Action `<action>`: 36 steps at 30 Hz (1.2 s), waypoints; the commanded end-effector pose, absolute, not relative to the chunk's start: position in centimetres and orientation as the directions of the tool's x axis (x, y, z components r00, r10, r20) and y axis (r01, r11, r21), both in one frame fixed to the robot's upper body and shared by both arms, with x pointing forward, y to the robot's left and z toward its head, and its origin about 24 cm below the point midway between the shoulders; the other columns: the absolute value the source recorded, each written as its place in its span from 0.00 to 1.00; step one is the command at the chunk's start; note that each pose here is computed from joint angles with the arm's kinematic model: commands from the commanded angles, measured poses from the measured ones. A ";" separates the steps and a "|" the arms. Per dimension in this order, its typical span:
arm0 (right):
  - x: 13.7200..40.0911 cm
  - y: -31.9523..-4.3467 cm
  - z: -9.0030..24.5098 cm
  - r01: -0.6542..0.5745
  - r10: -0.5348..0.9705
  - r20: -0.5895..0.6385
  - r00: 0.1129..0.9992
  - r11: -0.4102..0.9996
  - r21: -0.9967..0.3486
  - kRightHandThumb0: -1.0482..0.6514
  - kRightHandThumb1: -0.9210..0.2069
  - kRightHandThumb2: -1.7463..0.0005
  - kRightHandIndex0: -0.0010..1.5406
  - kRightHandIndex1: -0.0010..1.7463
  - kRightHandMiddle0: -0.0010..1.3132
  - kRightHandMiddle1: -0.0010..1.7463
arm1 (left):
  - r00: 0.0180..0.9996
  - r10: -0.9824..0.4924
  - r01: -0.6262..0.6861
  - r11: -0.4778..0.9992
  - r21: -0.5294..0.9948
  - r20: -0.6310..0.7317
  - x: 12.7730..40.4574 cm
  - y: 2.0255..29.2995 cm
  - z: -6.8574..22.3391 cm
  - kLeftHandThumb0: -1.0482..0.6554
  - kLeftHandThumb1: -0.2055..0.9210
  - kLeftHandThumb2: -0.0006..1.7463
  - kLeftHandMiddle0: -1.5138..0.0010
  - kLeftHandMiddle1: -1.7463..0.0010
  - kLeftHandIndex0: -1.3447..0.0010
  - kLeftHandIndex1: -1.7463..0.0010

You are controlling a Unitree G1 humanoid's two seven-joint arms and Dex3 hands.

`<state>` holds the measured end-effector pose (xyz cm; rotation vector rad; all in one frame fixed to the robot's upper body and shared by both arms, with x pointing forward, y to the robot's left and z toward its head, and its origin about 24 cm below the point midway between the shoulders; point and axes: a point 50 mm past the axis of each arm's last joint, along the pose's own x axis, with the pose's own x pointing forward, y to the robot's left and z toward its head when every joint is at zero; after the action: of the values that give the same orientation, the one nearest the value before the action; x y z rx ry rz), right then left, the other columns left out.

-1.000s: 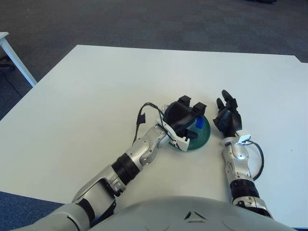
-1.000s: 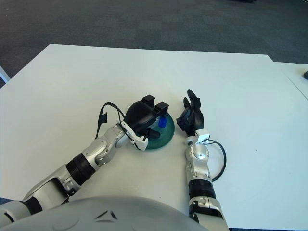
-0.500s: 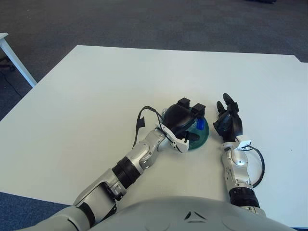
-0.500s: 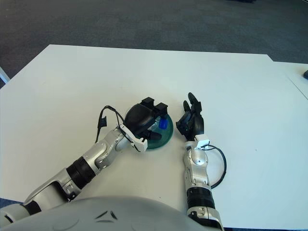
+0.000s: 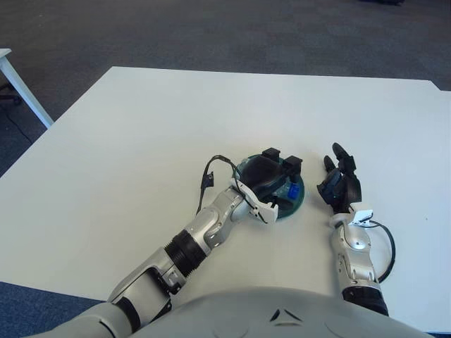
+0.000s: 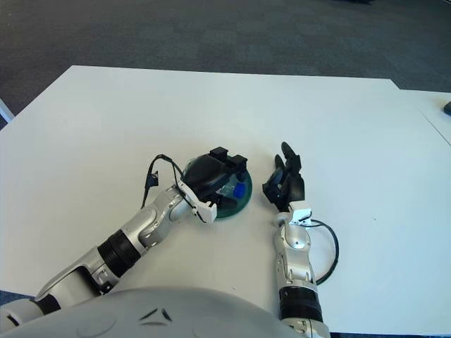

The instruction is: Put the bottle into the plate.

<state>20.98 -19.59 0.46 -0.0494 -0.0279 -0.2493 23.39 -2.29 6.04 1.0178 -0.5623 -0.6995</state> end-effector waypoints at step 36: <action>19.9 -19.5 -1.8 0.229 -0.218 -0.094 0.971 0.965 0.127 0.13 0.00 0.37 0.11 0.00 0.00 0.20 | 0.721 -0.669 0.089 0.346 0.934 0.179 23.9 -1.5 5.9 0.01 1.00 0.53 0.97 1.00 1.00 0.93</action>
<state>21.00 -19.51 0.22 0.0997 -0.0254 -0.2203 23.72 -1.67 5.90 1.0867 -0.5926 -0.5547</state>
